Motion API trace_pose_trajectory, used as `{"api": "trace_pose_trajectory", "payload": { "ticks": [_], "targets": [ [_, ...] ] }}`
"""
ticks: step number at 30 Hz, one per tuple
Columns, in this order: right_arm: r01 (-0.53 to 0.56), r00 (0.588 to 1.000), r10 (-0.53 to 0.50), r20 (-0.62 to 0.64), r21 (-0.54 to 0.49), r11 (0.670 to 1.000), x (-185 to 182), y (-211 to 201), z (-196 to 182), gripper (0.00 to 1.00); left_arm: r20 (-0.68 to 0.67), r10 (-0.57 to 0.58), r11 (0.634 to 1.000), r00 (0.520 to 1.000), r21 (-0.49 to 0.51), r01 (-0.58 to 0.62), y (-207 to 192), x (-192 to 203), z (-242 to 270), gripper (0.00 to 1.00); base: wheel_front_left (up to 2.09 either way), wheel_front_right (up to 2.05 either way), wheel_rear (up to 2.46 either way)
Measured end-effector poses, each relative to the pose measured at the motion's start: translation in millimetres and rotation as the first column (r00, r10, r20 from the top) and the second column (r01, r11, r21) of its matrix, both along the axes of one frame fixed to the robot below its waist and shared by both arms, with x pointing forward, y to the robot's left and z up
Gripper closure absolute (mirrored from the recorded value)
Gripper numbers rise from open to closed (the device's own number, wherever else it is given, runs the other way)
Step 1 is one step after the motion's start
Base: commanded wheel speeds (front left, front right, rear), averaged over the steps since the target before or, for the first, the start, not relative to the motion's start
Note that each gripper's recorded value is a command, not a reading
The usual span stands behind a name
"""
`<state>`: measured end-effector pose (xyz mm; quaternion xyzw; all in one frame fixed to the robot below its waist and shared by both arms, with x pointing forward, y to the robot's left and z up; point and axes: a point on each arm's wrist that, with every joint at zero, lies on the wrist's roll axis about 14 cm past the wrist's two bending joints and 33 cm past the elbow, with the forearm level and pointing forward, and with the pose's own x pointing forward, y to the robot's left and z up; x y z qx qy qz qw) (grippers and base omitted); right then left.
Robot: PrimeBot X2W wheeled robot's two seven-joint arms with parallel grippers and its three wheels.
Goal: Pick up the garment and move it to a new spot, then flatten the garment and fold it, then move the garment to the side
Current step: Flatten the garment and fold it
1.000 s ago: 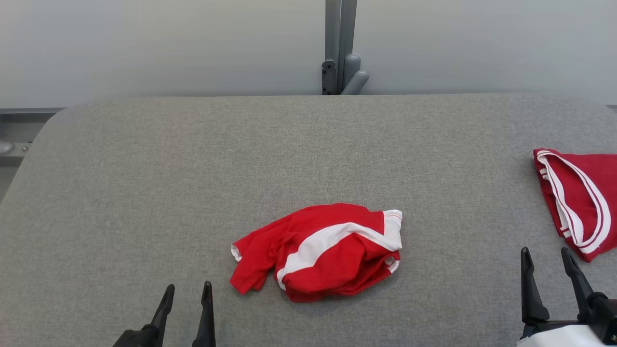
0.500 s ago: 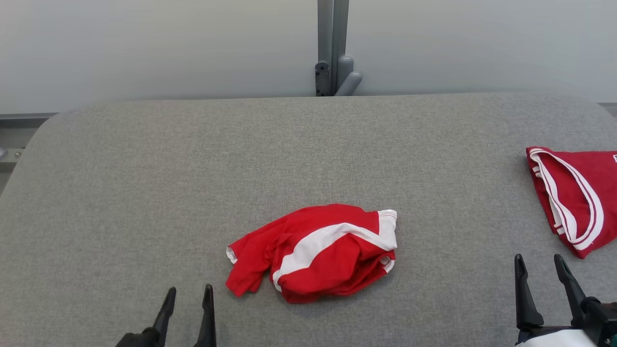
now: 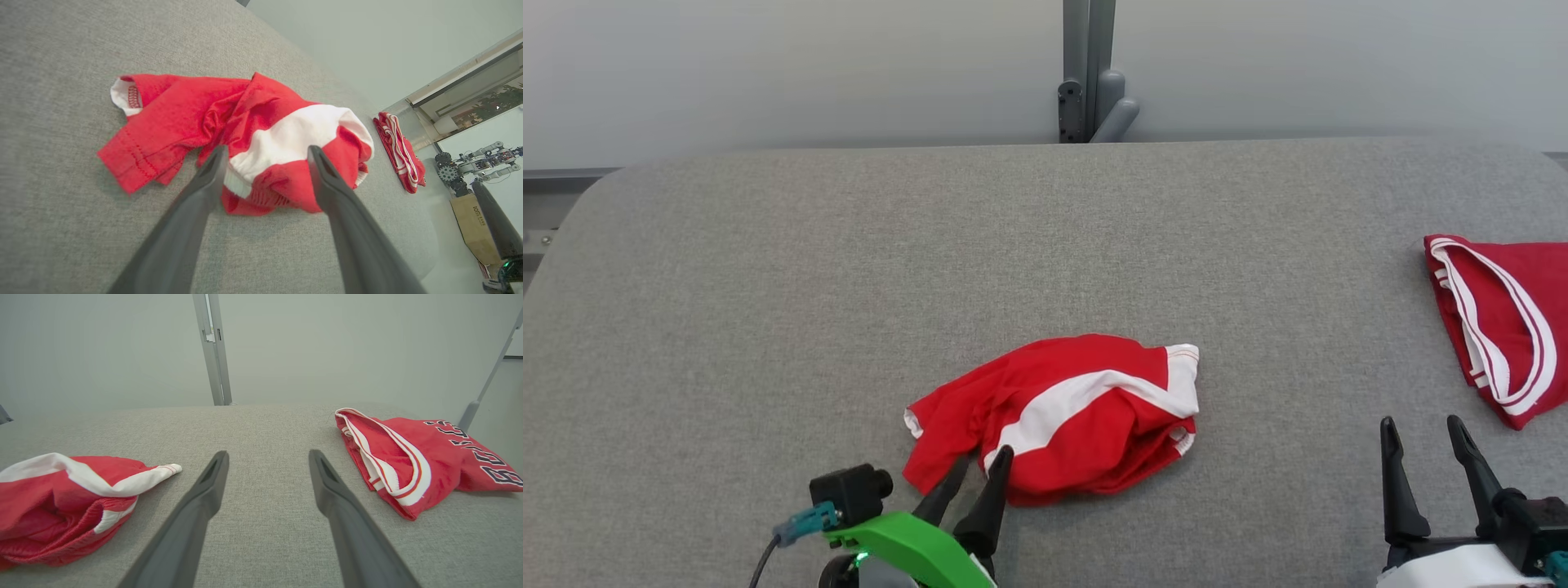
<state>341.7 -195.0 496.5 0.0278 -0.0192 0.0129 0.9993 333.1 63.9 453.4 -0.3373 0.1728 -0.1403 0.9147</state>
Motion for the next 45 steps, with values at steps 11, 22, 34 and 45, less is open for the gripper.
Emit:
{"api": "trace_pose_trajectory", "payload": {
  "ticks": [11,22,34,45],
  "targets": [
    [0.042,0.999,-0.042,-0.013,0.009,0.999,-5,-12,-4,0.00,-0.126,-0.134,0.986,0.983,0.079,0.144,-28,5,-31,0.00,0.00,0.00,0.00],
    [0.071,0.997,-0.070,-0.032,0.012,0.997,-9,-20,-10,0.00,-0.092,-0.198,0.967,0.976,0.142,0.209,-46,3,-37,0.40,0.00,0.00,0.00],
    [0.092,0.995,-0.092,-0.024,0.018,0.996,-10,-26,-7,0.00,0.133,-0.201,0.948,0.970,0.276,0.159,-39,55,28,1.00,0.00,0.00,0.00],
    [0.167,0.986,-0.166,-0.023,0.040,0.985,-28,-46,-6,0.00,0.068,-0.273,0.918,0.960,0.318,0.239,-45,37,21,0.54,0.00,0.00,0.00]
  ]
}}
